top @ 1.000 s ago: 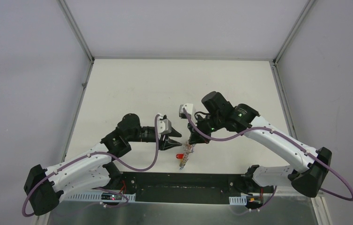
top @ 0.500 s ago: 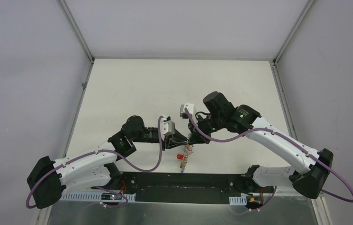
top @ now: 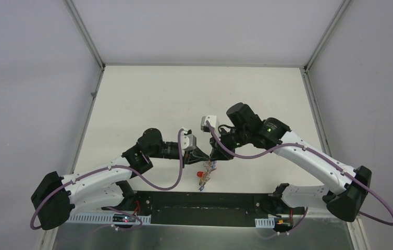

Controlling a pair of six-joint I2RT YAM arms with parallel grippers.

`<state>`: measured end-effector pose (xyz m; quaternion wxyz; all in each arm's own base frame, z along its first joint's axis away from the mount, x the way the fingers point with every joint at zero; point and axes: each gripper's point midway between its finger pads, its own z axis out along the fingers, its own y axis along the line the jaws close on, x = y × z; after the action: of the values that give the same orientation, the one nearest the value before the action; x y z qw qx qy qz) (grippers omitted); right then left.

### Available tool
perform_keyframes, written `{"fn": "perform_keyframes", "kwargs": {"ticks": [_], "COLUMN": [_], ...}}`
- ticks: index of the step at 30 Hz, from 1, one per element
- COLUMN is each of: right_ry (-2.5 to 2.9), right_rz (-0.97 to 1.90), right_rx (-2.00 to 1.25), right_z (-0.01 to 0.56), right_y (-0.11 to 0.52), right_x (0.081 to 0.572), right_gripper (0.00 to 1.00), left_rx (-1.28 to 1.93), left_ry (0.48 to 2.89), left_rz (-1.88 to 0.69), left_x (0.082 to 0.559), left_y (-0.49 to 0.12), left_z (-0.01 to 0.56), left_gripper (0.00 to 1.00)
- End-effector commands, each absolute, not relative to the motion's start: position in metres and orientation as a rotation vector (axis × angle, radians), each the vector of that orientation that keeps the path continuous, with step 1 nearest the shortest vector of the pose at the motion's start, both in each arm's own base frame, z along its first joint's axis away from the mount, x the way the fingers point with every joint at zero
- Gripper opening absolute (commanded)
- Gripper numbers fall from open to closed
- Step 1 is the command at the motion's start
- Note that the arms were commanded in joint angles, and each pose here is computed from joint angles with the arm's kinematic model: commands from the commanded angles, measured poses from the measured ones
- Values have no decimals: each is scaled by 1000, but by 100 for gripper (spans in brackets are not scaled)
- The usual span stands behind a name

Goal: Put the keys on the keyring
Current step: Adjust the key on the keyring.

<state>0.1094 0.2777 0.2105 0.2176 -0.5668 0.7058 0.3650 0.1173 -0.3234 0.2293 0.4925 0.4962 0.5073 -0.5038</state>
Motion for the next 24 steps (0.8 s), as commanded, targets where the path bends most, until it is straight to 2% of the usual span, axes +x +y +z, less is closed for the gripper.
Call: {"fn": "perform_keyframes", "kwargs": {"ticks": [1, 3, 6, 17, 18, 24], "right_ry": [1830, 1821, 1793, 1449, 1377, 1183], "right_rz": [974, 962, 955, 1042, 1136, 1196], "right_rx": [-1460, -1413, -1339, -1270, -1318, -1300], "right_z": [236, 238, 244, 279, 286, 311], "right_y": [286, 286, 282, 284, 287, 288], "right_x": [129, 135, 143, 134, 117, 103], "right_gripper": [34, 48, 55, 55, 55, 51], "left_rx": [1143, 1084, 1027, 871, 868, 848], "left_ry": [1140, 1149, 1157, 967, 943, 857], "left_rz": [-1254, -1246, -1222, -1212, -1215, -1230], "left_x": [114, 117, 121, 113, 111, 106], "left_y": [-324, -320, -313, -288, -287, -283], "left_z": [259, 262, 269, 317, 320, 331], "left_gripper": [0, 0, 0, 0, 0, 0]}}
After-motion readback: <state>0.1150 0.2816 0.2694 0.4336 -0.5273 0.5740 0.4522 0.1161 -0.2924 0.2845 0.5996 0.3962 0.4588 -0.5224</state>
